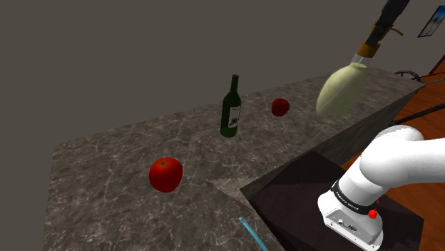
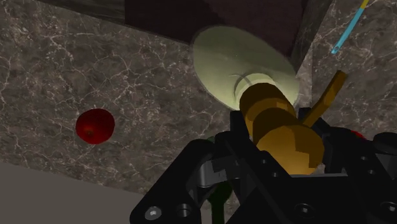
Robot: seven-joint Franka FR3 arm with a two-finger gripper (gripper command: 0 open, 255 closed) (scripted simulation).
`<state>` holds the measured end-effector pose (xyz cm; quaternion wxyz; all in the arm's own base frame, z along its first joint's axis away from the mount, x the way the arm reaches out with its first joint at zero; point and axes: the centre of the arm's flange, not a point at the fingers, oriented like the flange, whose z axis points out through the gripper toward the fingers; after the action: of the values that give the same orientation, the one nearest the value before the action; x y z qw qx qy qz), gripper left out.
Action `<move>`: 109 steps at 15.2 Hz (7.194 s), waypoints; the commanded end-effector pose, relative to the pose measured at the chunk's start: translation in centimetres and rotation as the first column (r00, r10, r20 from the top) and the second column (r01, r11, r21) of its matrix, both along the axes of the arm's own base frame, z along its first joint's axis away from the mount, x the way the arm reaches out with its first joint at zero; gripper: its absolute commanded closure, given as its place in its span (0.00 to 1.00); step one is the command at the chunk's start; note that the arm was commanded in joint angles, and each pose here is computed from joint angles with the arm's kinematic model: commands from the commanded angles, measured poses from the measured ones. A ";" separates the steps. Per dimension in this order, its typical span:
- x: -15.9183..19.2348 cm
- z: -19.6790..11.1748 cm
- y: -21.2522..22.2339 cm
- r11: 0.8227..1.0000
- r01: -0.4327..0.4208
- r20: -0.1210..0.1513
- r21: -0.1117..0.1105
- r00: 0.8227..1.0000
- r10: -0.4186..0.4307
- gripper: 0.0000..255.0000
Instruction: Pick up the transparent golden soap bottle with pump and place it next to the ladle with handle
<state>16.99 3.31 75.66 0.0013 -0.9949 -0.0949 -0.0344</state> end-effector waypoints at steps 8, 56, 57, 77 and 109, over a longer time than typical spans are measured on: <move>-6.1 0.1 10.2 1.000 0.001 0.000 0.000 1.000 -0.001 1.00; -29.4 -6.6 49.9 1.000 0.001 0.000 0.000 1.000 -0.001 1.00; -29.4 -7.2 49.9 1.000 0.001 0.000 0.000 1.000 -0.001 1.00; -29.4 -17.7 49.9 1.000 0.001 0.000 0.000 1.000 -0.001 1.00; -29.4 -31.8 49.9 1.000 0.001 0.000 0.000 1.000 -0.001 1.00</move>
<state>-12.41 53.23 43.81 0.0011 -0.9949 -0.0945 -0.0345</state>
